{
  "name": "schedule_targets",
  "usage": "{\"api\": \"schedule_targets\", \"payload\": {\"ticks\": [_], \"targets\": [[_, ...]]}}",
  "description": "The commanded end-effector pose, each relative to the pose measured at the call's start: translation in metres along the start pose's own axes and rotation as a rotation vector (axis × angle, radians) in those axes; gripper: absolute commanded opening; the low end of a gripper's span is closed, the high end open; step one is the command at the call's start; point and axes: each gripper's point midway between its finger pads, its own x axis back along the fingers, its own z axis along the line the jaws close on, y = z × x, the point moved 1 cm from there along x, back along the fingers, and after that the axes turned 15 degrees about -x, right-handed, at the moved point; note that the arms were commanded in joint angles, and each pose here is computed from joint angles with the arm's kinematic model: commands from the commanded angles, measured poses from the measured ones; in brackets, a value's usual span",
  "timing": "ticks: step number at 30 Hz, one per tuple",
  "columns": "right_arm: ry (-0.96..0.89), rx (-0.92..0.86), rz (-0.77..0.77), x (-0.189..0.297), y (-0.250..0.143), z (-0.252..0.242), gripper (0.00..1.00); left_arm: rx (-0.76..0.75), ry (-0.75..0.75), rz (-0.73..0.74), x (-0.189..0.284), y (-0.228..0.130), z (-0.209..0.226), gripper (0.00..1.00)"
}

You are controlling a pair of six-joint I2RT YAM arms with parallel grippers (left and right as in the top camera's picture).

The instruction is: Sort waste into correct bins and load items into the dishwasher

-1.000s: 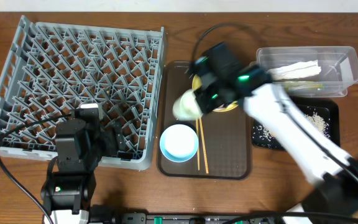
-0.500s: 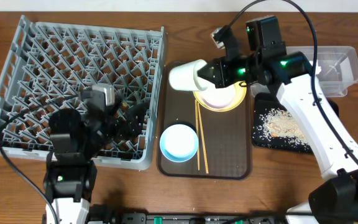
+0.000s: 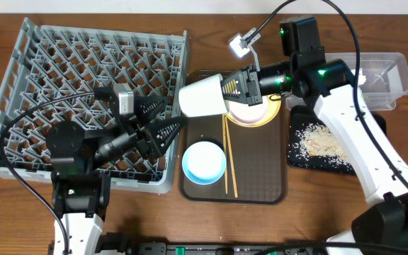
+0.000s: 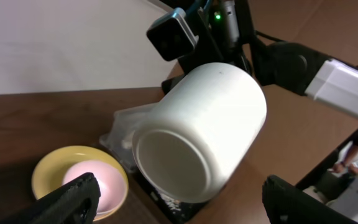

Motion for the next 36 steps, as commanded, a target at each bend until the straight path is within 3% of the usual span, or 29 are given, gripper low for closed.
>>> {"api": "schedule_targets", "payload": {"ticks": [1, 19, 26, 36], "targets": [[0.093, -0.001, 0.070, -0.012, -0.013, 0.019, 0.01, 0.038, -0.049, 0.003, 0.000, 0.006, -0.010, 0.86], [0.178, 0.049, 0.166, -0.037, -0.032, 0.043, 0.01, 0.082, -0.061, -0.005, -0.001, 0.009, -0.013, 0.82], [0.179, 0.048, 0.166, -0.037, -0.032, 0.043, 0.01, 0.026, -0.145, -0.011, -0.011, 0.012, -0.035, 0.81], [0.178, 0.048, 0.166, -0.037, -0.032, 0.043, 0.01, 0.014, -0.136, -0.021, -0.012, 0.014, -0.033, 0.78]]}}
